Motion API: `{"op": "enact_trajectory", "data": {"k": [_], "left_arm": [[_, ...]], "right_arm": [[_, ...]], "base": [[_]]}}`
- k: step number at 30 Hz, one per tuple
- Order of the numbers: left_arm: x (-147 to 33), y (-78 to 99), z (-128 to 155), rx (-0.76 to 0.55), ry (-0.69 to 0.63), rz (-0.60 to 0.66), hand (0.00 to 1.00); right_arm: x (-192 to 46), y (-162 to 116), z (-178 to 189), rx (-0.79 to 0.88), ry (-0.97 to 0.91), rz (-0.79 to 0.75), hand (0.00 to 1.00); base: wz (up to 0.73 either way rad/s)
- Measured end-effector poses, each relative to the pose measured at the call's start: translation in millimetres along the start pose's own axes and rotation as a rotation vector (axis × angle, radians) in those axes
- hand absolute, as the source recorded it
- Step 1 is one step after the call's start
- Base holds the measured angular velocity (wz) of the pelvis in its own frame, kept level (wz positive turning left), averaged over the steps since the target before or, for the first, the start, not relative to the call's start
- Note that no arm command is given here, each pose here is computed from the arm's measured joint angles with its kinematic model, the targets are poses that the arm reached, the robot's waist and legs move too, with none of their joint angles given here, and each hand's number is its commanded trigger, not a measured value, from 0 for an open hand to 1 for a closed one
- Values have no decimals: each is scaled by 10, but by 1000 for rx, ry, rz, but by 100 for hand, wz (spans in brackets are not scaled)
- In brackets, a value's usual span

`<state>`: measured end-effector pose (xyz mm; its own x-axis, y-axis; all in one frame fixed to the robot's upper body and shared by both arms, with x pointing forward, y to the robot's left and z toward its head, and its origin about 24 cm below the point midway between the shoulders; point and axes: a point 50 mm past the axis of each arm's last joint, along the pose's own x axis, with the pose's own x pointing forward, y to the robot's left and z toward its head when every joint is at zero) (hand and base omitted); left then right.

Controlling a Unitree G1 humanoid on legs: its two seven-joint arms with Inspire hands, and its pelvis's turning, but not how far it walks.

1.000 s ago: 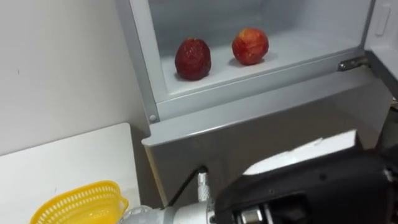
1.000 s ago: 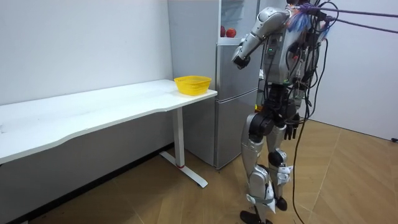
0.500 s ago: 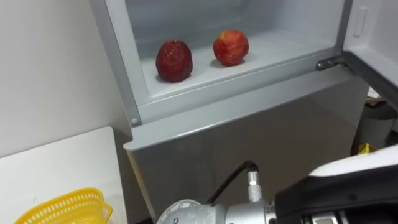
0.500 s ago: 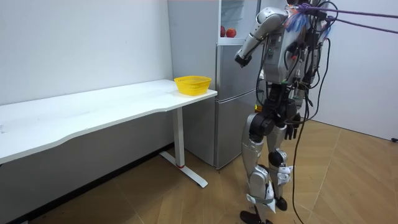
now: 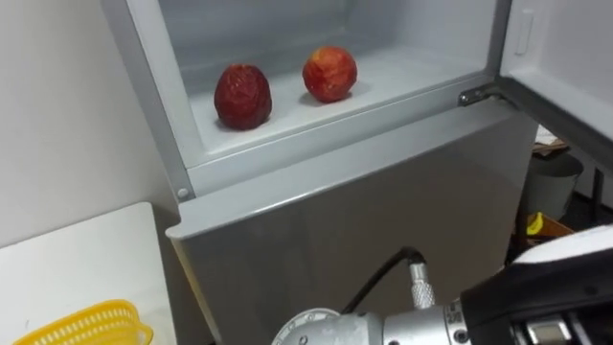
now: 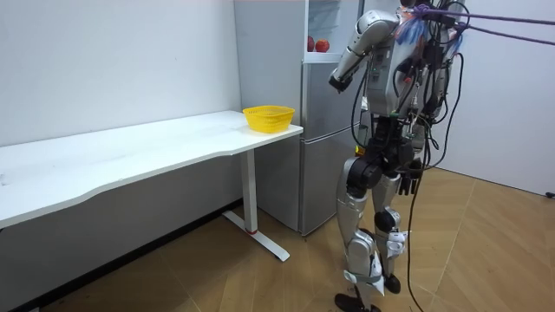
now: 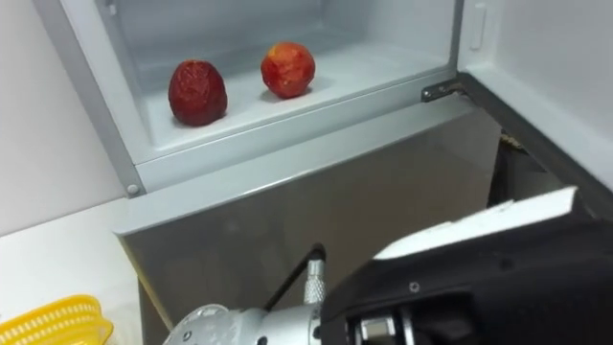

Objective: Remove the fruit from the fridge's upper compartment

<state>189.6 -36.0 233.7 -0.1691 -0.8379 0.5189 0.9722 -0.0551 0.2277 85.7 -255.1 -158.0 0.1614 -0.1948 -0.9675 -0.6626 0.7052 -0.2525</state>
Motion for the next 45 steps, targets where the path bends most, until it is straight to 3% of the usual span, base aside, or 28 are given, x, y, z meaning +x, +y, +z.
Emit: {"op": "enact_trajectory", "data": {"k": [13,19,29,33,40,45], "left_arm": [[1,57,67,136,30,58,0],[-190,105,341,313,-20,179,0],[-707,202,772,495,-152,515,0],[-950,210,1014,629,-242,709,0],[-1307,219,1201,822,-273,990,0],[-2058,81,1212,916,-131,1388,0]], "right_arm": [[2,4,9,79,-34,-4,0],[5,62,-49,145,-25,14,0],[3,69,-67,184,-63,-56,0],[2,159,-151,158,-46,-45,0],[-5,288,-276,200,-21,-27,0],[-18,374,-410,247,25,-36,0]], "base": [[-2],[-1],[12],[10],[6],[2]]}}
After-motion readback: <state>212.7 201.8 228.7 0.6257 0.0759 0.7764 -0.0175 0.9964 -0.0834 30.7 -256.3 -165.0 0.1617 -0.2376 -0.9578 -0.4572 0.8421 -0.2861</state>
